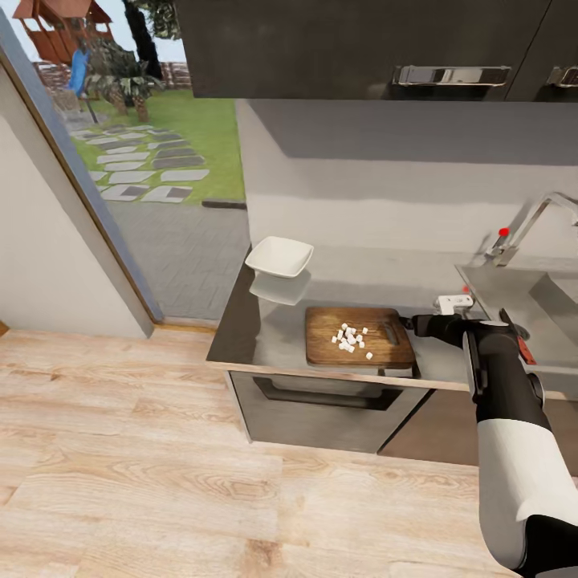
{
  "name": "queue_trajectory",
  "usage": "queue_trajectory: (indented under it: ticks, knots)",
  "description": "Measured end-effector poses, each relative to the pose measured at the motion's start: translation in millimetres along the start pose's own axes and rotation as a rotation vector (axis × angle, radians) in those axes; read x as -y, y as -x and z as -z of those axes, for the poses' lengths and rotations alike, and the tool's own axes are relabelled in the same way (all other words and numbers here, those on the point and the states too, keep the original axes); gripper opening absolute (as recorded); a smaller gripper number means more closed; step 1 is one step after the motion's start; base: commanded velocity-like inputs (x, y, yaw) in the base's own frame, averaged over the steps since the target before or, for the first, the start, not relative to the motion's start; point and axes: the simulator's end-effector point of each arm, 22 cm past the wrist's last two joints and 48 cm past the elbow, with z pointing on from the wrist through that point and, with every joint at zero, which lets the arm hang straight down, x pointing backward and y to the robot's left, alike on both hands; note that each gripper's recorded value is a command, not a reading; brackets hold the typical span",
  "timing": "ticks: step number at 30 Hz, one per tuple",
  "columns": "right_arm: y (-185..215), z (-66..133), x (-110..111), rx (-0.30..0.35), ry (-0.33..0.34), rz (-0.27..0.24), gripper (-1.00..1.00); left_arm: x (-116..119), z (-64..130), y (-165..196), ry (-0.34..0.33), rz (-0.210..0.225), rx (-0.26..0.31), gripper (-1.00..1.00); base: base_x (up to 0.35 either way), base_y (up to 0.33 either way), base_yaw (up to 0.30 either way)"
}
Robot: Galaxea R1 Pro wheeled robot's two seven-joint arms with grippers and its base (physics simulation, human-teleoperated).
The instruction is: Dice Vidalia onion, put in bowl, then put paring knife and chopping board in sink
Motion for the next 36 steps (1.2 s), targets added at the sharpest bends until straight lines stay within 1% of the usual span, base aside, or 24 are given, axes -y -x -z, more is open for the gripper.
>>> queue_trajectory:
  ticks: [12, 25, 36]
  knots:
    - [-0.3, 0.8, 4.7, -0.001, -0.008, 0.000, 1.00, -0.2, 0.0, 0.0, 0.000, 0.000, 0.000, 1.00, 0.000, 0.000, 0.000]
    - [-1.3, -0.4, 2.3, -0.002, -0.005, 0.001, 1.00, -0.8, 0.3, -1.1, 0.002, 0.002, -0.003, 1.00, 0.000, 0.000, 0.000]
    - [-9.4, -6.7, 2.1, -0.016, -0.004, 0.000, 1.00, -3.0, 2.6, -10.4, 0.007, 0.001, -0.027, 1.00, 0.000, 0.000, 0.000]
